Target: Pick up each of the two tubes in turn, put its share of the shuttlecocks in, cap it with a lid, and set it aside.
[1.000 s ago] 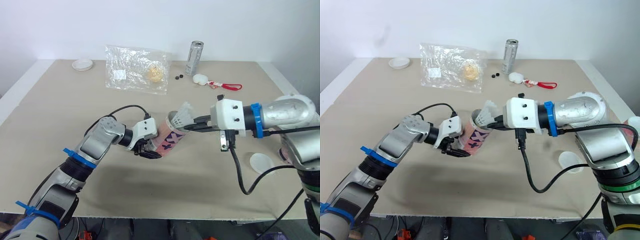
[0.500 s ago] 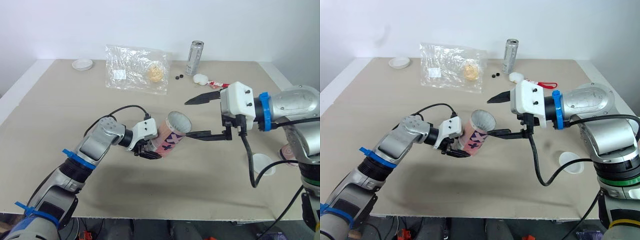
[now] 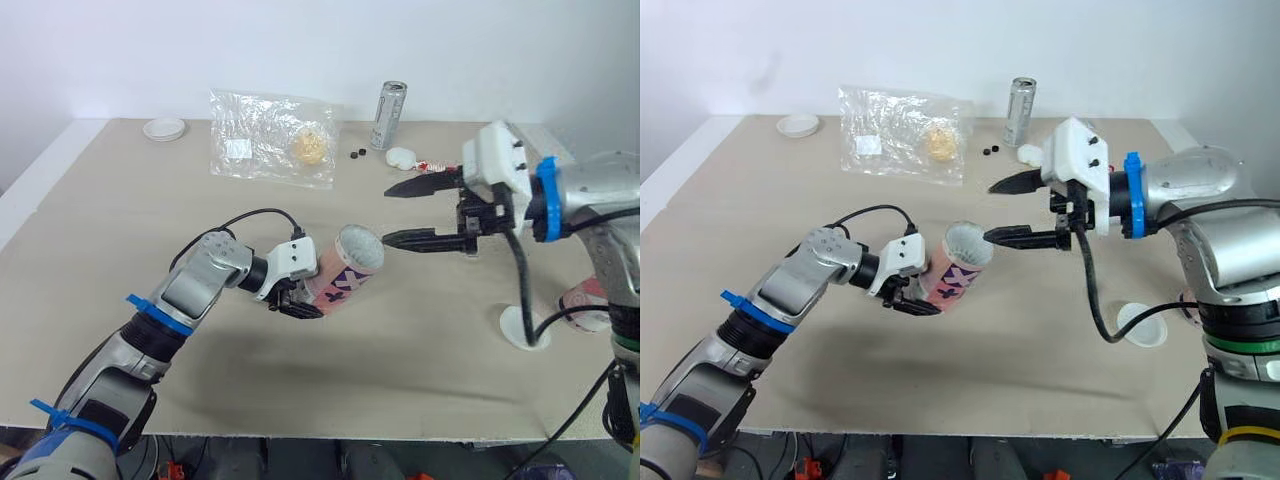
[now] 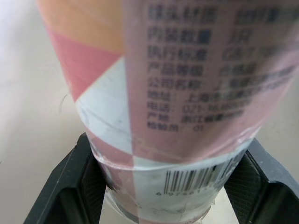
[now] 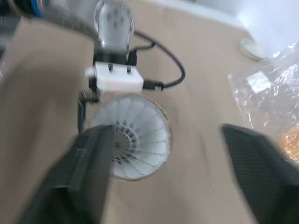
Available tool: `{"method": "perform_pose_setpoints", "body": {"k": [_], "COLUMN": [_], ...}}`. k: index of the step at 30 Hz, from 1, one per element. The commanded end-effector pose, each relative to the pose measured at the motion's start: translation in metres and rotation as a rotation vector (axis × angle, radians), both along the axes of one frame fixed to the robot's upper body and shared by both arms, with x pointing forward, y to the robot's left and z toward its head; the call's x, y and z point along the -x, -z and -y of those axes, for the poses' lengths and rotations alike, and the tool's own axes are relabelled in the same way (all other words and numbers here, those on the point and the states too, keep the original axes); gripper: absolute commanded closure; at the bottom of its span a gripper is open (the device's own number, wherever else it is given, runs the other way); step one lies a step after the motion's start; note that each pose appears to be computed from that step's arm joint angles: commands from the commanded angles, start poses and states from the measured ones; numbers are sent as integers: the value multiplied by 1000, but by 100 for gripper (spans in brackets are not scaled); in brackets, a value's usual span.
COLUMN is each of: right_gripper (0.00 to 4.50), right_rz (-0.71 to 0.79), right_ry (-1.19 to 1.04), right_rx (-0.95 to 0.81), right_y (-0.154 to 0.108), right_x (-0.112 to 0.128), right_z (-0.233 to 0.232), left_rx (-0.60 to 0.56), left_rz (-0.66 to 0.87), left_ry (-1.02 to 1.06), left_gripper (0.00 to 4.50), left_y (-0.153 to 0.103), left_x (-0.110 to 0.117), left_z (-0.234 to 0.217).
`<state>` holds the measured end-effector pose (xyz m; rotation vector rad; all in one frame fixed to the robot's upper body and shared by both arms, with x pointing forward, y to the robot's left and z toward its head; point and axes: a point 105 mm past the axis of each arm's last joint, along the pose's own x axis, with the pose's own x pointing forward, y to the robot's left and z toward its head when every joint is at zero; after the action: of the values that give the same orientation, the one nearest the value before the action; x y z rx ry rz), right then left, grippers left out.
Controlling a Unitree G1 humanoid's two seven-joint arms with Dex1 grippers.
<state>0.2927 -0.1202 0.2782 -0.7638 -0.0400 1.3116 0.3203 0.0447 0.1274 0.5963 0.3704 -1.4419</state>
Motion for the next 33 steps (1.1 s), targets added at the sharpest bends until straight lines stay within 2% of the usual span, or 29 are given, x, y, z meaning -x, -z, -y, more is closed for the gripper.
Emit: {"method": "perform_pose_setpoints", "body": {"k": [1, 2, 4, 6, 15, 22, 29, 33], "right_gripper": [273, 296, 388, 447, 447, 447, 447, 447], "right_rz": [61, 60, 64, 59, 24, -25, -60, -62], "right_ry": [-62, -76, -107, -137, -268, -351, -408, -417], "right_rx": [90, 119, 189, 224, 435, 619, 683, 686], "right_y": [-1, 3, 10, 13, 37, 70, 88, 89], "right_x": [-1, -2, -5, -7, -17, -29, -30, -31], "right_z": [-11, -13, -16, -20, -33, -56, -67, -69], "left_rx": [-16, -18, -22, -23, -11, 2, 8, 11], "left_rz": [19, 18, 14, 11, 5, 2, 0, -1], "left_ry": [26, 30, 37, 41, 48, 50, 43, 34], "left_gripper": [155, 155, 155, 155, 155, 155, 155, 155], "left_y": [-6, -6, -6, -6, -9, -9, -10, -9], "left_x": [0, 0, 1, 2, 2, 2, 2, 2], "left_z": [2, 2, 1, 1, 4, 9, 10, 9]}}
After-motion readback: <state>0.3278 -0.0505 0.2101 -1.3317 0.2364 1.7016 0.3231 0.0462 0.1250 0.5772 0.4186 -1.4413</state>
